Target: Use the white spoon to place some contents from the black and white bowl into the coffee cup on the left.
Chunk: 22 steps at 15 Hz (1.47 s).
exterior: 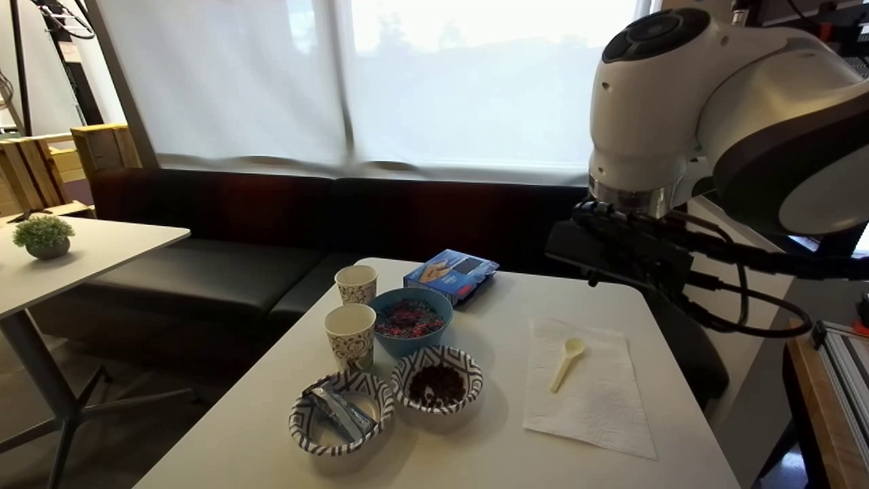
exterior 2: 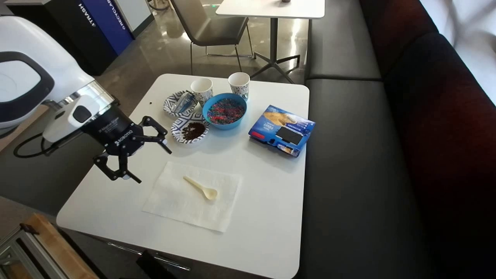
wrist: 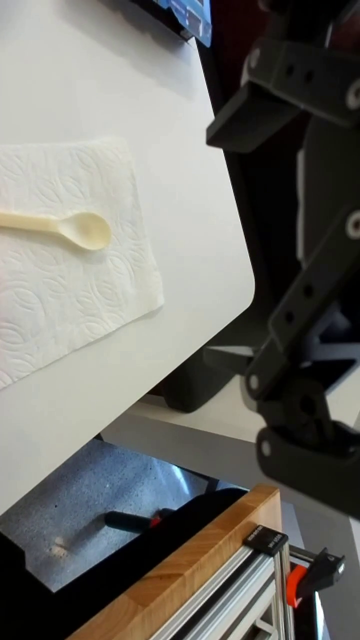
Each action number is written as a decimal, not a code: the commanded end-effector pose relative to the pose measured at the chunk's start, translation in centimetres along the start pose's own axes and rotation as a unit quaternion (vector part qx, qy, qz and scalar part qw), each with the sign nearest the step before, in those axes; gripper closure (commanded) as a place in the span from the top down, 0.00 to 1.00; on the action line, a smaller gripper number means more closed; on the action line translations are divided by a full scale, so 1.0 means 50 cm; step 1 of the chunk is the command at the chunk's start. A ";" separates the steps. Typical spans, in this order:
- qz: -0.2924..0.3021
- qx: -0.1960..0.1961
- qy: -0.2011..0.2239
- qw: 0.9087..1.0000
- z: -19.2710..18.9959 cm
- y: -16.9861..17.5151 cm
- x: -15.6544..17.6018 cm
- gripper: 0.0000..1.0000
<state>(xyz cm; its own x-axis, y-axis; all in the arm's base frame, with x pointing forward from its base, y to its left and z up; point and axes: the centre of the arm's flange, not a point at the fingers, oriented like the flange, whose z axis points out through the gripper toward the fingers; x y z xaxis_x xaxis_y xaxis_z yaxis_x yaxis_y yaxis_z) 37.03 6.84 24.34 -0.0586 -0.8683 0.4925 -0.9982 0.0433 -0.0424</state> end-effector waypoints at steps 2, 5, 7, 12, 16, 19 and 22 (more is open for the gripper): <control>-0.038 0.005 -0.019 0.999 0.052 -0.019 -0.020 1.00; -0.065 0.009 -0.020 0.998 0.090 -0.025 -0.034 1.00; -0.068 0.012 -0.020 0.997 0.113 -0.029 -0.044 1.00; -0.035 0.018 -0.030 0.999 0.193 -0.038 -0.063 1.00; -0.024 0.032 -0.046 0.998 0.243 -0.051 -0.069 1.00; -0.020 0.040 -0.056 0.997 0.274 -0.050 -0.087 1.00; -0.023 0.043 -0.062 0.997 0.295 -0.054 -0.103 1.00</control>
<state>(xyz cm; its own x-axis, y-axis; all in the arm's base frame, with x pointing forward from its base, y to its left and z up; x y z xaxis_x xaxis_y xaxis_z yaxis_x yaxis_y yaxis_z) 38.44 4.11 12.58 -0.0093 -0.9266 0.3760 -0.9960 -0.0250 -0.0862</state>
